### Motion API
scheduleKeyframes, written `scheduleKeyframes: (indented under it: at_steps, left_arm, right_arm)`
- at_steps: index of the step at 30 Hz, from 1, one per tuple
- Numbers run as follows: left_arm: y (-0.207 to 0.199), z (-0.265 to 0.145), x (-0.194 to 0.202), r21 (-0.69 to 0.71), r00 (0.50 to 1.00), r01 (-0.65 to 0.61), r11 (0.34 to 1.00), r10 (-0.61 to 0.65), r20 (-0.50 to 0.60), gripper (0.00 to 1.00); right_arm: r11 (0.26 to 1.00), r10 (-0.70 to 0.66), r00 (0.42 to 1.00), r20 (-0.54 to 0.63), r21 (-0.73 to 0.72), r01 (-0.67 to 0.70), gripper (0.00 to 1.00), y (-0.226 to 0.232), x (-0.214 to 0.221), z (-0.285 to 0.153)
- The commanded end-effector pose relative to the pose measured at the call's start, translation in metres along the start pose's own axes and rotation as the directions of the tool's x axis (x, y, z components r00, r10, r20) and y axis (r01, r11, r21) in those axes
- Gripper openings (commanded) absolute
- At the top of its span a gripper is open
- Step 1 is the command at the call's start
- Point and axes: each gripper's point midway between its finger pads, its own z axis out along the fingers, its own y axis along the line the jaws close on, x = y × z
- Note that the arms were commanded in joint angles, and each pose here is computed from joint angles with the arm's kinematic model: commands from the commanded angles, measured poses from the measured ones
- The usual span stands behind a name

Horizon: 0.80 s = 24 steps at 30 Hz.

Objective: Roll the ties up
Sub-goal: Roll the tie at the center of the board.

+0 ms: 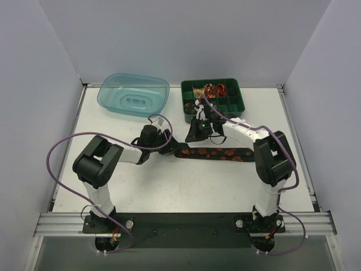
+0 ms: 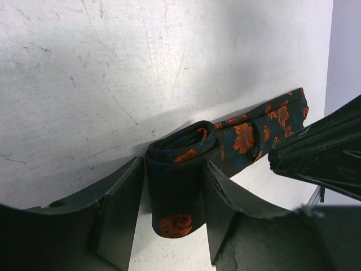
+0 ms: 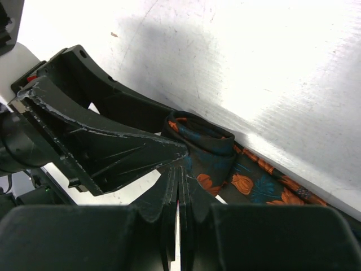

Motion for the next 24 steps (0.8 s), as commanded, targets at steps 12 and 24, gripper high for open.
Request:
scheduleKeyframes:
  at_steps: [12, 24]
  left_arm:
    - [-0.014, 0.002, -0.005, 0.053, 1.000, -0.029, 0.998, 0.028, 0.007, 0.57]
    - [-0.018, 0.005, 0.010, 0.075, 0.999, -0.019, 0.997, 0.022, -0.040, 0.60]
  right_arm:
    - [0.996, -0.016, 0.997, -0.070, 0.082, 0.022, 0.00, -0.018, 0.031, 0.013]
    - [0.986, 0.013, 0.993, -0.114, 0.168, 0.007, 0.00, -0.036, 0.044, 0.024]
